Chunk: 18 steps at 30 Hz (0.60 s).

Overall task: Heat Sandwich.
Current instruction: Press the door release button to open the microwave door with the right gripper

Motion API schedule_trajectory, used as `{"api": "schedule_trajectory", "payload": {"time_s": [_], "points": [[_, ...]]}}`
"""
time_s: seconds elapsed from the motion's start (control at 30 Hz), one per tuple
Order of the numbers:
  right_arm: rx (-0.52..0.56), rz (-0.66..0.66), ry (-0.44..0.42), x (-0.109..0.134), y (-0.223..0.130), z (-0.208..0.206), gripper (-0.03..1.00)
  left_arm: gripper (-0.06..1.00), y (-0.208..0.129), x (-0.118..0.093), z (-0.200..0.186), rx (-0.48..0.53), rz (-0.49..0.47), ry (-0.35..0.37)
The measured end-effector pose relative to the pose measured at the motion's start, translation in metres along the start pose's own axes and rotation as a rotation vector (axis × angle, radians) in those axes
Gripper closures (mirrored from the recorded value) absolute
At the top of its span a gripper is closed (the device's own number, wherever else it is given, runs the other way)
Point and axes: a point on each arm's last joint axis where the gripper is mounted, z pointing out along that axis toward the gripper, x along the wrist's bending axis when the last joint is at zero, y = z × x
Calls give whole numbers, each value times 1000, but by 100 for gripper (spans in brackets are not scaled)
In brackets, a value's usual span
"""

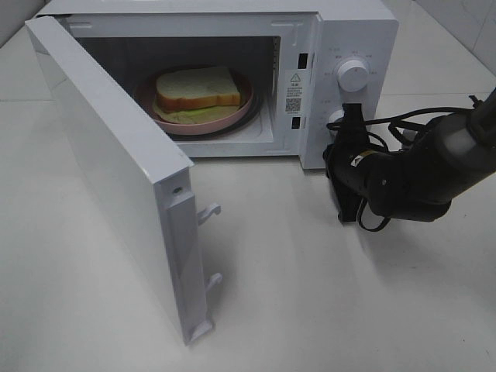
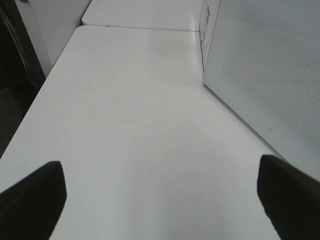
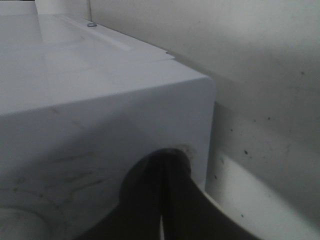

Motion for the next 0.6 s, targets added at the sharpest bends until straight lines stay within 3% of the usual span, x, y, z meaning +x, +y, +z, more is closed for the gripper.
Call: {"api": "schedule_trajectory", "payload": {"time_s": [0.6], "points": [[65,-86,7,4,6,-24,95,-2,0,0,0,0,0,0]]}}
